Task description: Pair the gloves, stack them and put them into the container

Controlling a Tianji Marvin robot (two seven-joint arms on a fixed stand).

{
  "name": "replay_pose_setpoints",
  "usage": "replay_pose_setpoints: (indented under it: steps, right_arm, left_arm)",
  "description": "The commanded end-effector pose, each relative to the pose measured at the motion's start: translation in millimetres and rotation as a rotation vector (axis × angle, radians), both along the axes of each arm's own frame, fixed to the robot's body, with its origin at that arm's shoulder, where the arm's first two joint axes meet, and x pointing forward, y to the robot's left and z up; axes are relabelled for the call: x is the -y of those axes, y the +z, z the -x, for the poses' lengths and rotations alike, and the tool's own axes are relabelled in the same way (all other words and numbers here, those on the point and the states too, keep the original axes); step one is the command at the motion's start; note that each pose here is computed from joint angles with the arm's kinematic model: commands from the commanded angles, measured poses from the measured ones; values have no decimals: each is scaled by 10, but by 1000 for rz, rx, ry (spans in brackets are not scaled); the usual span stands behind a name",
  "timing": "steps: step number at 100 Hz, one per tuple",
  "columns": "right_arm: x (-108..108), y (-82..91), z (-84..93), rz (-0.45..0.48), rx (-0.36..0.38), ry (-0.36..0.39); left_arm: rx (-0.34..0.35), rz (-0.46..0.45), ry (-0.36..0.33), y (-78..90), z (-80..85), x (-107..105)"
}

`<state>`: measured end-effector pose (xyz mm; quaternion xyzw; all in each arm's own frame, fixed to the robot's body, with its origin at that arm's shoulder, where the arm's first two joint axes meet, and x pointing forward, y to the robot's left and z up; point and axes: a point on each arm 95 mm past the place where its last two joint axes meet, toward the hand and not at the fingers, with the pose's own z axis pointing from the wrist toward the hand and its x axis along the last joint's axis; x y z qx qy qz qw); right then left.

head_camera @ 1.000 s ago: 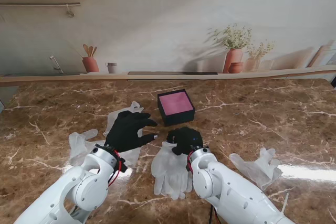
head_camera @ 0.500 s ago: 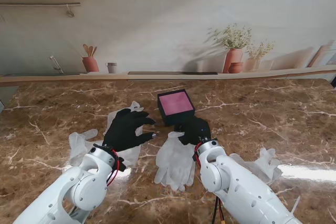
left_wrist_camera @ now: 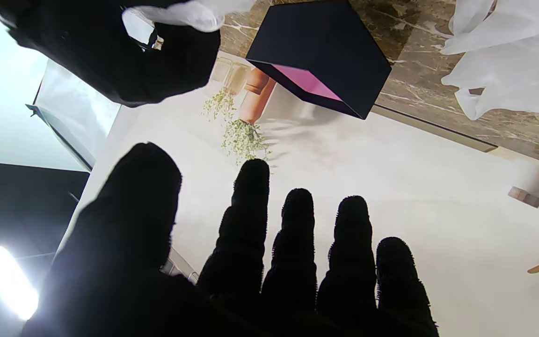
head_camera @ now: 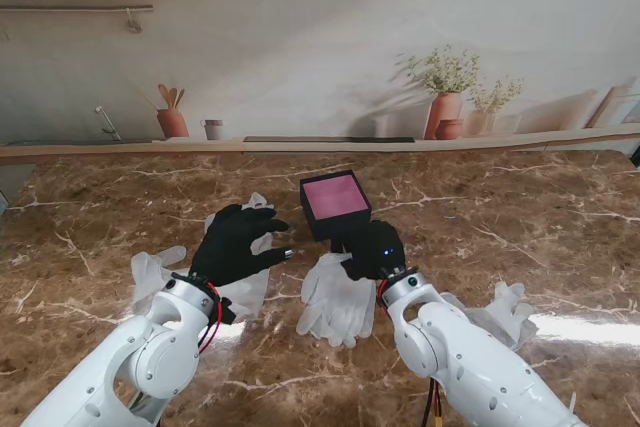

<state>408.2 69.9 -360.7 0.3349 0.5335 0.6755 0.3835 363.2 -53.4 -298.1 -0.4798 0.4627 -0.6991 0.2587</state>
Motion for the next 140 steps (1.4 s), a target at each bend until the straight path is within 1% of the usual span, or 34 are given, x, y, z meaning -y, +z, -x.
replay_pose_setpoints:
  steps: [1, 17, 39, 47, 68, 75, 84, 92, 100, 111, 122, 130, 140]
  right_arm:
    - [-59, -154, 168, 21, -33, 33]
    - [-137, -200, 381, 27, -39, 69]
    - [-205, -277, 595, -5, -115, 81]
    - [-218, -325, 628, -16, -151, 81]
    - [-220, -512, 640, 4, -240, 68]
    - [-215, -551, 656, 11, -290, 66]
    - [-199, -566, 664, 3, -334, 80]
    - [-184, -524, 675, -11, -363, 91]
    - [-163, -435, 696, -11, -392, 108]
    - [-118, -286, 733, -4, -397, 131]
    - [-84, -127, 776, -21, -365, 142]
    - [-77, -14, 792, -56, -330, 147]
    - [-81, 128, 749, -85, -237, 158]
  left_arm:
    - [-7, 0, -5, -28, 28, 12]
    - [-6, -4, -10, -30, 31, 11]
    - [-5, -3, -10, -34, 42, 15]
    - [-3, -4, -11, -35, 43, 16]
    - [0, -3, -12, -34, 43, 18]
    - [-1, -4, -12, -34, 41, 16]
    - [-4, -7, -11, -35, 40, 13]
    - [-7, -6, -9, -36, 44, 12]
    - [-6, -7, -9, -35, 46, 11]
    - [-5, -7, -7, -31, 45, 5]
    - [-3, -7, -5, -27, 46, -4]
    - [-2, -6, -5, -26, 47, -9]
    - [1, -3, -5, -23, 50, -10]
